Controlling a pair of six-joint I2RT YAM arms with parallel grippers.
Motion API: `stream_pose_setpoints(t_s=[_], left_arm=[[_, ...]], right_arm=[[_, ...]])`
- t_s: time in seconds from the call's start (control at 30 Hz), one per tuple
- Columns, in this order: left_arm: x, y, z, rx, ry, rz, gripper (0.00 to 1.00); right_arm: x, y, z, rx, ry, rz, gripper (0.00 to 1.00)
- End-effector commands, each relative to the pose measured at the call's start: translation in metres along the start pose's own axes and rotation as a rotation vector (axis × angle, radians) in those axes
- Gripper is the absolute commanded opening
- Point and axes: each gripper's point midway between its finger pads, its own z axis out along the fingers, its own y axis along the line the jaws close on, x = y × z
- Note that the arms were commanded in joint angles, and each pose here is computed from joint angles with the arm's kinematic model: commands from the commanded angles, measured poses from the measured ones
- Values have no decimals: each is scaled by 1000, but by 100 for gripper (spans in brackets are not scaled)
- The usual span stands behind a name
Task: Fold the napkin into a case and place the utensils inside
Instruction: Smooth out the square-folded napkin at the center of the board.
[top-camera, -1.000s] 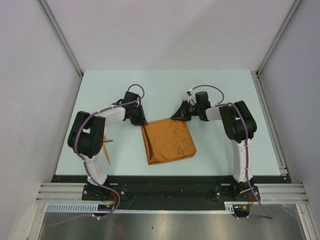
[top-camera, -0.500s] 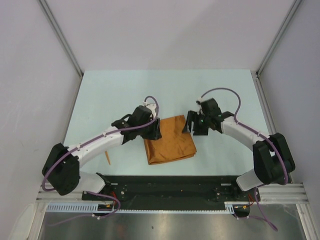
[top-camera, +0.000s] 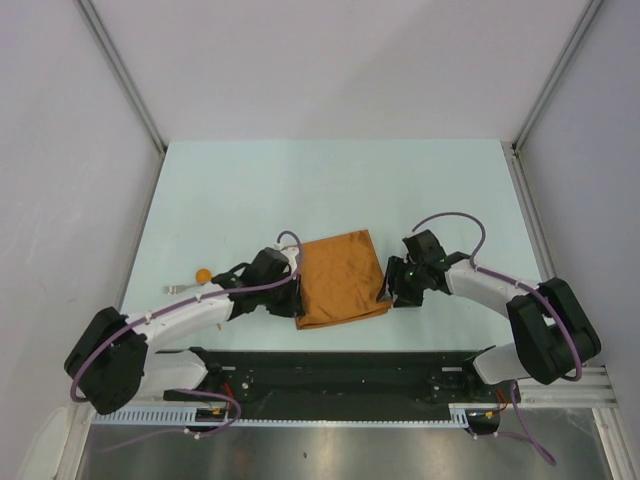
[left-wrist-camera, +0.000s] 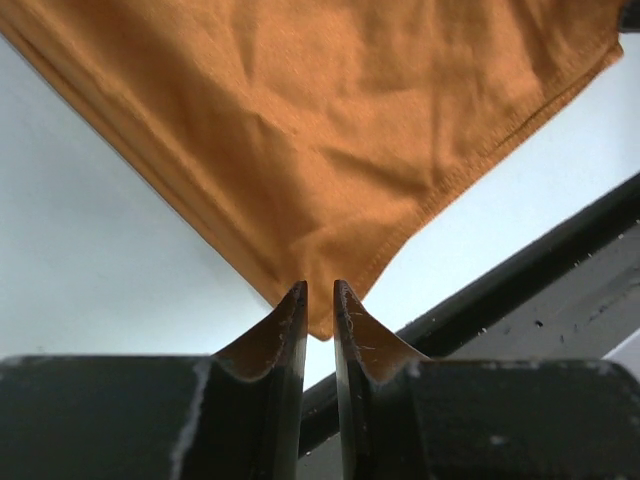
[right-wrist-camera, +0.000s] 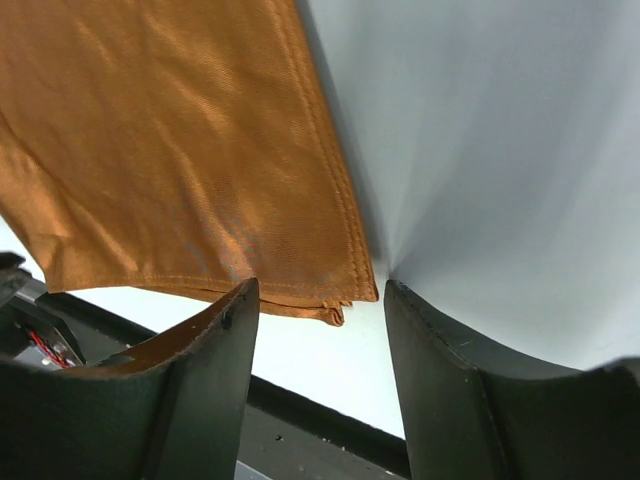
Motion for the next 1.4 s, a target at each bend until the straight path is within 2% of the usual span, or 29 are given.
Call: stream_pose_setpoints(t_s=[0.0,0.13,0.3,0.53,0.8,0.93,1.13,1.37], left_arm=[[-2,-13,-6,77,-47,-1,21],[-14,-24,-12,125,-87,14,21],[-7,-33,-2,179,-45,-10,20],[28,-8,2,106,32,-37,18],[46,21,6,-39,62,-124,14],[43,16,4,-9,33,-142,15],[24,3,-8,23,-15,-120,18],[2,-14,-23,66,-57,-101,23]], right_arm=[[-6,2,0,-5,-46,9,56],[-5,-2,1,4,-52,21,54],[-7,-4,1,-2,-63,41,51],[-12,-6,0,-11,-76,38,45],[-10,-1,2,-39,-67,11,29],[-6,11,2,-73,-51,-14,28],[8,-2,-4,-10,-19,0,34],[15,-6,-8,-17,-25,24,39]])
